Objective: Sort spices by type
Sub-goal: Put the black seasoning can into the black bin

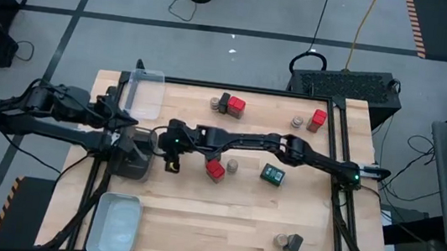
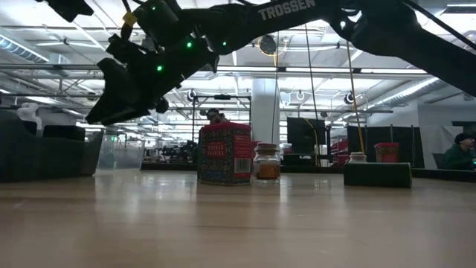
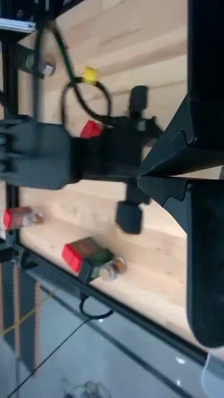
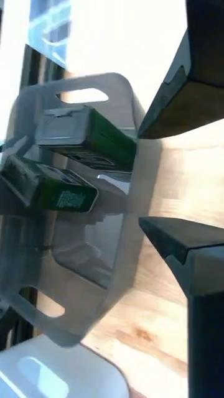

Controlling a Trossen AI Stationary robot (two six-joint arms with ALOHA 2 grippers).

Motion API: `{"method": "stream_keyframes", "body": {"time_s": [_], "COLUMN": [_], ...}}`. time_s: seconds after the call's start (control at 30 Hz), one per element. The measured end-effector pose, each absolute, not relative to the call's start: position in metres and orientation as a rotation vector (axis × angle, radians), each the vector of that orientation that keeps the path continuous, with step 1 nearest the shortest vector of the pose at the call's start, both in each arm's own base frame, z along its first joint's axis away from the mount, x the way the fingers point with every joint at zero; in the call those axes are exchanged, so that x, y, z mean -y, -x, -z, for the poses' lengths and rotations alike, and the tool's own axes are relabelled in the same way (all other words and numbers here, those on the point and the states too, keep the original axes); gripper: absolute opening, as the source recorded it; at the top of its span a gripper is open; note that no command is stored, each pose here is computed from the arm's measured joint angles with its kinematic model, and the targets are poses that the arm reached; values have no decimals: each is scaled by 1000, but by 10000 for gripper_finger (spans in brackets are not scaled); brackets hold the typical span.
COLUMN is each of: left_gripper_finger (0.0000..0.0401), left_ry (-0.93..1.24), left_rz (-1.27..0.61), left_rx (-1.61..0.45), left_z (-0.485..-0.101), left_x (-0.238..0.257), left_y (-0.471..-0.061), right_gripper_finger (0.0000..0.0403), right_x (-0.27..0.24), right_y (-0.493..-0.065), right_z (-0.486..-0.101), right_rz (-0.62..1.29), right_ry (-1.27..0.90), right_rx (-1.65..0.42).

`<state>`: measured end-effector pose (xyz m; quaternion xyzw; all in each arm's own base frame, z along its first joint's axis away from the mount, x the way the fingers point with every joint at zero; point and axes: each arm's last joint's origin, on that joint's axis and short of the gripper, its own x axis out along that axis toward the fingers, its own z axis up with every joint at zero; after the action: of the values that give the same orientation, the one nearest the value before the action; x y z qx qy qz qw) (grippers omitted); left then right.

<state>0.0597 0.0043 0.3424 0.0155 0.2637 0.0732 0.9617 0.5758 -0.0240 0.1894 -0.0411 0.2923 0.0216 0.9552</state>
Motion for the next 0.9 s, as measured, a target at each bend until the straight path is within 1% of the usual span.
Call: {"method": "stream_keyframes", "body": {"time_s": [0.2, 0.3, 0.4, 0.5, 0.6, 0.67, 0.8, 0.9], "left_gripper_finger": [19, 19, 22, 32, 52, 70, 116, 151], "left_ry": [-32, -36, -21, -21, -45, -67, -74, -45], "left_rz": [-151, -145, -94, -79, -100, -121, -119, -82], "left_rx": [-695, -784, -895, -1068, -1246, -1329, -1424, -1468], "left_z": [-334, -332, -326, -315, -305, -300, -293, -289], "left_x": [-4, -4, -3, -2, -3, -4, -4, -2], "left_y": [-73, -84, -92, -98, -103, -108, -120, -128], "right_gripper_finger": [199, 199, 199, 199, 199, 199, 199, 199], "right_x": [31, 39, 46, 50, 52, 52, 52, 52], "right_y": [-562, -557, -553, -551, -548, -548, -549, -550], "right_z": [-217, -220, -222, -221, -219, -218, -220, -220], "right_rz": [-57, -52, -50, -47, -48, -50, -53, -54], "right_ry": [148, 157, 159, 155, 151, 154, 167, 174], "right_rx": [-643, -679, -711, -739, -769, -774, -756, -753]}}
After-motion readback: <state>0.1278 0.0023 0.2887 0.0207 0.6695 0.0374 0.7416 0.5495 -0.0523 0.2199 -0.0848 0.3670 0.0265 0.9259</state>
